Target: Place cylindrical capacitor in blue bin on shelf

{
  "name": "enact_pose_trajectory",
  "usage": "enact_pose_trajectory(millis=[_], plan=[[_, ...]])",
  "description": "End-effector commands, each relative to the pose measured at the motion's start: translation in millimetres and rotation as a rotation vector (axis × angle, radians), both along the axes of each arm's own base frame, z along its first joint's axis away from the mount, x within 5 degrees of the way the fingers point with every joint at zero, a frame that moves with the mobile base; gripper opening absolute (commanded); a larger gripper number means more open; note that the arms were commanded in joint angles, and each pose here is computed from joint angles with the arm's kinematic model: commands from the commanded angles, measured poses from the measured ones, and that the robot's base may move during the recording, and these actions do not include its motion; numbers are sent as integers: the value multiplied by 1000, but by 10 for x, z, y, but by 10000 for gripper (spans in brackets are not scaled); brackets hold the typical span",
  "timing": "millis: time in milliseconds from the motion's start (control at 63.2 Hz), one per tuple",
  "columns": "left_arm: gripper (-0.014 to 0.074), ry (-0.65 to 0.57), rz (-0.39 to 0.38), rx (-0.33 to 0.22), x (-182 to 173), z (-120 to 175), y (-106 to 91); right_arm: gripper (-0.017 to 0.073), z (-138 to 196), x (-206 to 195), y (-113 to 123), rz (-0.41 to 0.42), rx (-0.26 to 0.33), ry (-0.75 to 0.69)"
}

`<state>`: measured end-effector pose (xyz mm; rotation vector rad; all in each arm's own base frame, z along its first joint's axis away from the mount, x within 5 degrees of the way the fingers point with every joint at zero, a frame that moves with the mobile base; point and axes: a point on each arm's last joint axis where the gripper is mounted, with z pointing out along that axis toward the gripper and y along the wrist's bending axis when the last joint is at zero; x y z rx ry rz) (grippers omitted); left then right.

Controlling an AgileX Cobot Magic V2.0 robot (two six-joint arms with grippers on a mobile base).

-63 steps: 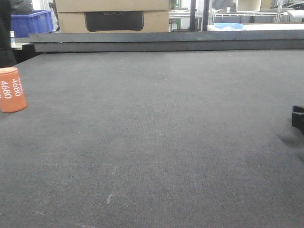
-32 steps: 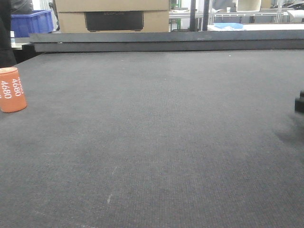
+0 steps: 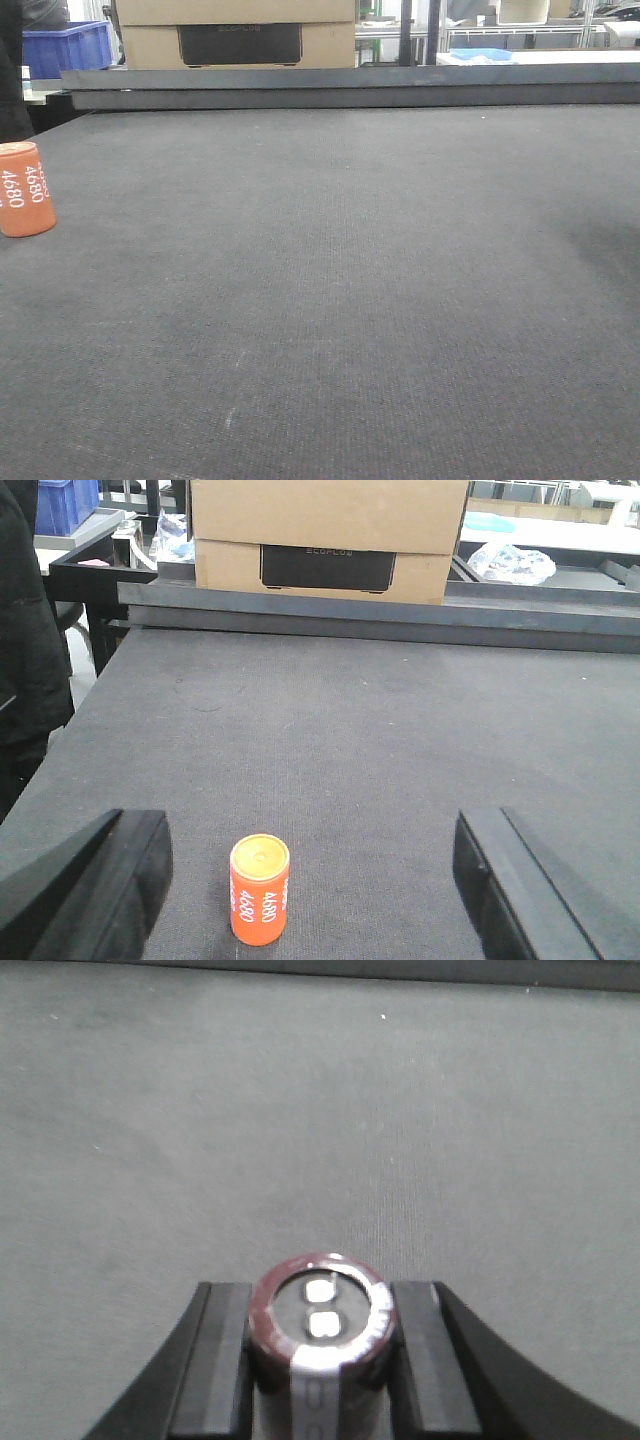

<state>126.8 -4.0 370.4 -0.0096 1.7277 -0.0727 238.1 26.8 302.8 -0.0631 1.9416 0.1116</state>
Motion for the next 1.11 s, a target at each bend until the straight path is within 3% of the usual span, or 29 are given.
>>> enact_pose_trajectory(millis=[0,190,411,585,759,917,1091], plan=[[477,-15,-6,-10,-6,35,-10,-160,284,-86,14,30,-19,53],[477,10,-9,-5,-9,12,-11,-160,643,-250,17,56,-24,112],[477,156,-20,24,80,-138,-16,-160,776,-458,-1,63,-23,93],[477,221,-23,90,399,-282,-5,-160,795,-482,-4,63,-23,83],[477,285,-16,90,816,-558,-1,-160,795,-482,-4,63,-23,83],[477,224,13,100,1044,-992,22,-160,803,-477,-4,62,-22,72],[477,56,60,119,1072,-1509,59,-160,814,-472,-4,60,-20,59]])
